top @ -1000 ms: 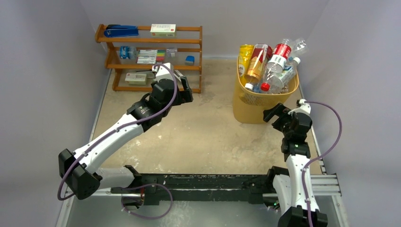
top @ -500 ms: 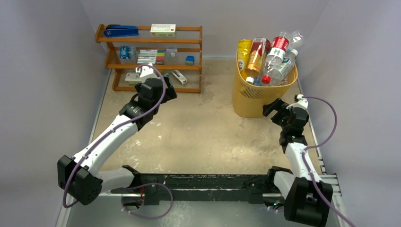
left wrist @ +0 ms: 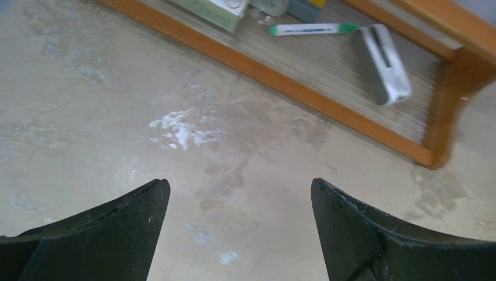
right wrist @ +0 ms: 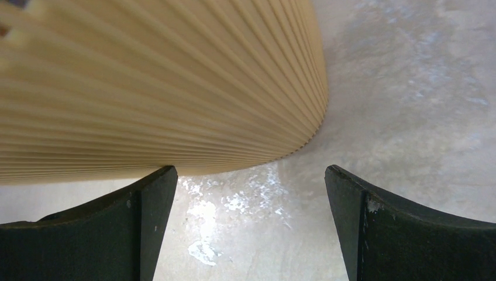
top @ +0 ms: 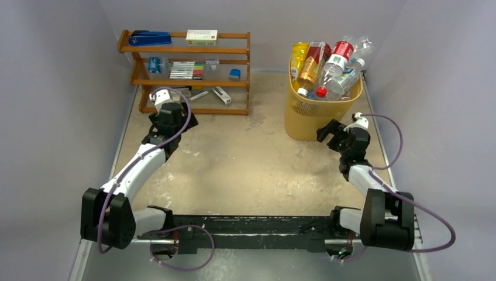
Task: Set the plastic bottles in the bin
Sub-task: Move the trash bin to the center of the board, then reset both arms
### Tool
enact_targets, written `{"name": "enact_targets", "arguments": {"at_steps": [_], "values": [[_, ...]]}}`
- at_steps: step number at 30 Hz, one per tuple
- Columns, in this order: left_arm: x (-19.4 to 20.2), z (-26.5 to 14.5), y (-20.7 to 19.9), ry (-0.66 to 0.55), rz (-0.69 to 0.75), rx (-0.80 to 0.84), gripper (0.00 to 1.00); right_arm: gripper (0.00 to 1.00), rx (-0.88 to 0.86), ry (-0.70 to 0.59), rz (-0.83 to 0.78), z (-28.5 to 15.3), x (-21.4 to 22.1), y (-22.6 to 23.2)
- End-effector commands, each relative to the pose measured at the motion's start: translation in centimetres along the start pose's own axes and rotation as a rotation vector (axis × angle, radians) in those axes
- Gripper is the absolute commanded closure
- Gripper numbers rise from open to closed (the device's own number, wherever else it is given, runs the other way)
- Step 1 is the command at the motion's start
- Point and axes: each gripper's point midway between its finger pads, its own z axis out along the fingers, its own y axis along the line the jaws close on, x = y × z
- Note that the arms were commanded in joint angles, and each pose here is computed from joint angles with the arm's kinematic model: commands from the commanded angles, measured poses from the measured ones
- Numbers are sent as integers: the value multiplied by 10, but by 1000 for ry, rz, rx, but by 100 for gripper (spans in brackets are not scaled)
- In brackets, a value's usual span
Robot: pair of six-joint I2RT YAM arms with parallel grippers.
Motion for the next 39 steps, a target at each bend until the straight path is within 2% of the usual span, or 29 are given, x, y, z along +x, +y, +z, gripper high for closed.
{"name": "enact_targets", "arguments": {"at_steps": [1,10,13,18,23,25,28,34,39], "values": [[-6,22,17,-51,-7,2,9,0,-65,-113,-69,19,-36,34],[6,44,71,-146,70,-170,9,0,-16,-106,-64,20,-32,28],[9,53,77,-163,108,-155,9,0,14,-138,-74,16,-44,26],[21,68,88,-170,120,-131,9,0,142,-268,-141,-5,-80,6],[38,71,95,-204,178,-82,9,0,256,-472,-204,-43,-111,-19],[39,72,96,-249,183,-71,9,0,274,-528,-224,-52,-111,-25],[38,76,97,-253,195,-81,9,0,280,-596,-215,-56,-113,-30],[33,82,103,-262,202,-100,8,0,274,-647,-224,-41,-112,-35],[32,77,106,-361,167,-74,8,0,274,-684,-256,-30,-112,-38]]}}
